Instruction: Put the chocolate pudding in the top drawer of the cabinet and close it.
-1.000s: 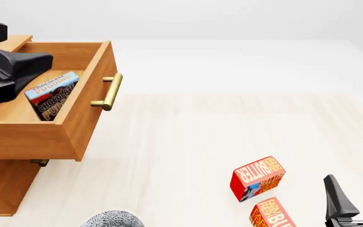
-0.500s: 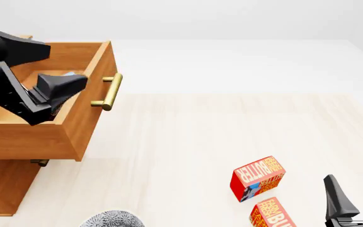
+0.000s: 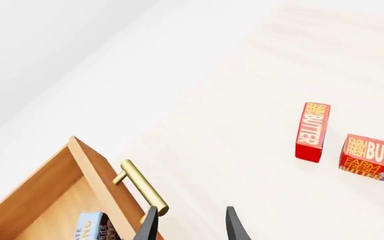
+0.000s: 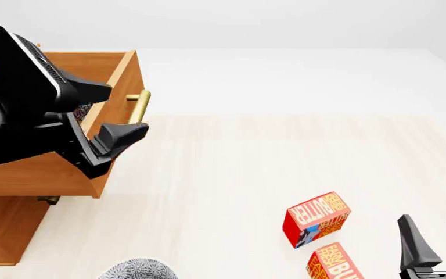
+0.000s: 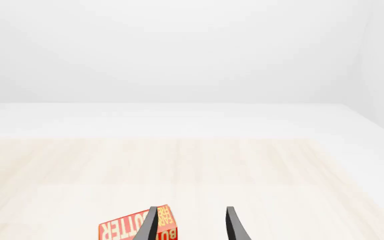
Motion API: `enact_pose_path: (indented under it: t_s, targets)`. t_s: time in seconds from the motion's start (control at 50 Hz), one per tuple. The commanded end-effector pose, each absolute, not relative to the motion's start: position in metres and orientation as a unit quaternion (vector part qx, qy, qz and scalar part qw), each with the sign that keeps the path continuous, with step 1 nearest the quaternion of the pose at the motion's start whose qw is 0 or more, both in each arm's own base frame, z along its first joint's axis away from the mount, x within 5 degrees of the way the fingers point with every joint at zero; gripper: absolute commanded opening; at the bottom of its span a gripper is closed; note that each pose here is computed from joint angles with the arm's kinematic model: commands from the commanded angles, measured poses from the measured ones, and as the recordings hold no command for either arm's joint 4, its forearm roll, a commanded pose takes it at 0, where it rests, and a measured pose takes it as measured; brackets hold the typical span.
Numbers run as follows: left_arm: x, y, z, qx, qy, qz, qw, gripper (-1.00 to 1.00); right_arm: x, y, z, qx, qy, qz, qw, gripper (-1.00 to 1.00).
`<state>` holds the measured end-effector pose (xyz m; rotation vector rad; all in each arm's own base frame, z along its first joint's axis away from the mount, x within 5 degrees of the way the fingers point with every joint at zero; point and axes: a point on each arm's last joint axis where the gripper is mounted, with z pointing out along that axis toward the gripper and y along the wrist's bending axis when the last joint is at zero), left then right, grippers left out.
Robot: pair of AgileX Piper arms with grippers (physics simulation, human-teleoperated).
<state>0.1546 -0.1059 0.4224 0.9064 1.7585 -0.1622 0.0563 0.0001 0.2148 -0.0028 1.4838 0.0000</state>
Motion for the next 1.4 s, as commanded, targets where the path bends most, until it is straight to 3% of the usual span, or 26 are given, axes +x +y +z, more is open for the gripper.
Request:
enact_pose_path:
  t_s: [0.02,0.78,1.4]
  targets:
    - [0.156,-0.116,0.408,0.404,0.738,-0.075,0.535,1.00,0.056,0.000,0.215,-0.001,0.676,0.000,0.737,1.00]
    - [0.161,-0.147,0.358,0.469,0.724,-0.083,0.499,1.00,0.056,0.000,0.215,-0.001,0.676,0.000,0.737,1.00]
    - [0.159,-0.179,0.352,0.456,0.741,-0.142,0.473,1.00,0.056,0.000,0.215,-0.001,0.676,0.000,0.737,1.00]
